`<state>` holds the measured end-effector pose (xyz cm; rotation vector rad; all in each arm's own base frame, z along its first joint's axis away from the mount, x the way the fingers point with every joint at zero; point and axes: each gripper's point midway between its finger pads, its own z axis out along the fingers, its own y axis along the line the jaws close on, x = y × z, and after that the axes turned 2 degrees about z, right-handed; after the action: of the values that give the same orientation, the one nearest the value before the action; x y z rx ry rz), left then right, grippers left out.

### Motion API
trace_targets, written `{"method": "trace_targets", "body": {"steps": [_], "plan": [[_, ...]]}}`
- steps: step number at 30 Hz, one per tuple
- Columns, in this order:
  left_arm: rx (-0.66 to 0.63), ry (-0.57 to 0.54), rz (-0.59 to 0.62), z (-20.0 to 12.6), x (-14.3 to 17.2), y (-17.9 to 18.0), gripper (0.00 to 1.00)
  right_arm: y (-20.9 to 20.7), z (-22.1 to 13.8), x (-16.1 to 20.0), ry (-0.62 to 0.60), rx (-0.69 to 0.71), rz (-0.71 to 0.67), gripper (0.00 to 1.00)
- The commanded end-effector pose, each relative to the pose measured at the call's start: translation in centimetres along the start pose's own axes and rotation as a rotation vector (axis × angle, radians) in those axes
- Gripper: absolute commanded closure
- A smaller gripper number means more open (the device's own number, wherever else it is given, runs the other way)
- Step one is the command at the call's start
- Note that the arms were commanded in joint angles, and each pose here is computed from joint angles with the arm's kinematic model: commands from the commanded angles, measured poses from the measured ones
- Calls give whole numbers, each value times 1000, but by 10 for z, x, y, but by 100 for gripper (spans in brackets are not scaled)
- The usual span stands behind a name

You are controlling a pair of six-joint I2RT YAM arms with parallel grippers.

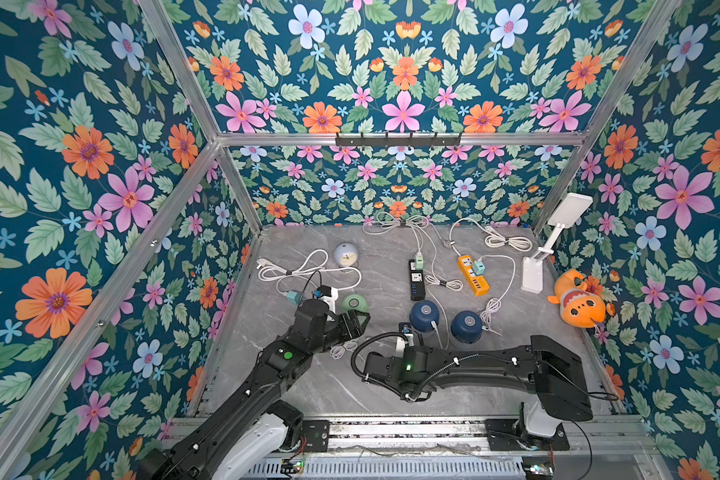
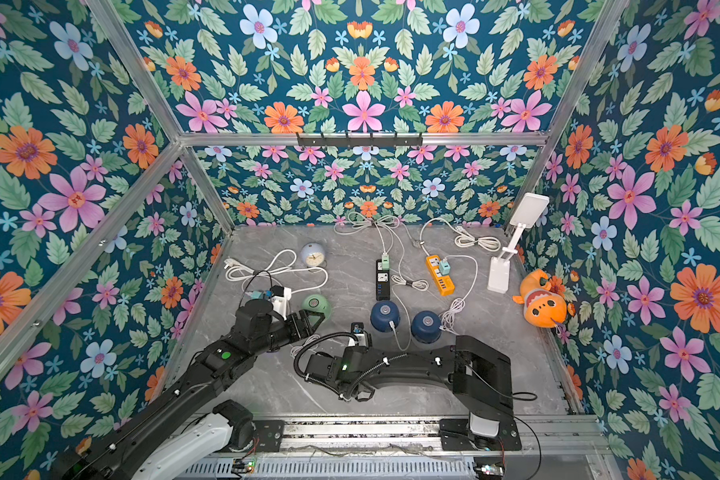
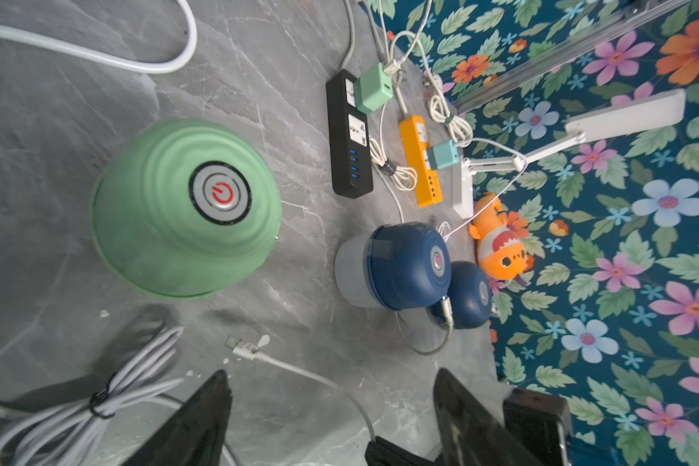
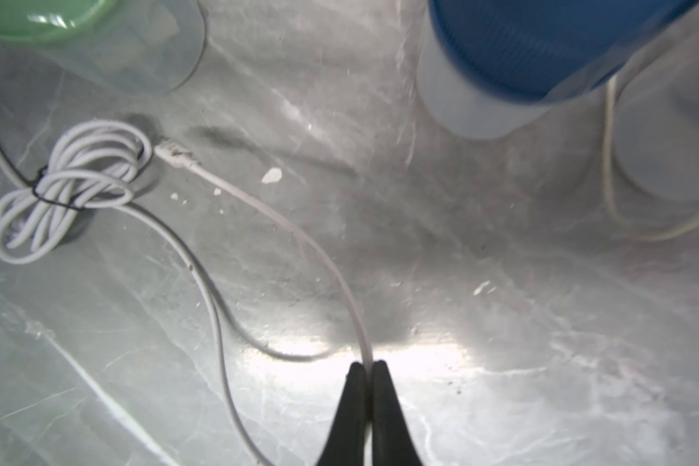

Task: Charge the cordless meat grinders
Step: Pick up the charging cable from the center of the board.

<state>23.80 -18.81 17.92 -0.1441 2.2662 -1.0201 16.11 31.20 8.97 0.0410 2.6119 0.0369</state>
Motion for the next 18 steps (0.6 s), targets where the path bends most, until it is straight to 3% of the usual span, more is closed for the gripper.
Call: {"method": "trace_targets", "body": {"steps": [1,12,18], "plan": [[81,-7,-80,-7,-8,-15,19,-8,-12,-23,-90,2,-97,100],[350,-90,-374,-3,-41,-32,20,-19,-43,-89,-288,-288,-178,100],[431,-117,-464,4,-55,-38,25,-24,-57,-111,-373,-377,-222,100]]}}
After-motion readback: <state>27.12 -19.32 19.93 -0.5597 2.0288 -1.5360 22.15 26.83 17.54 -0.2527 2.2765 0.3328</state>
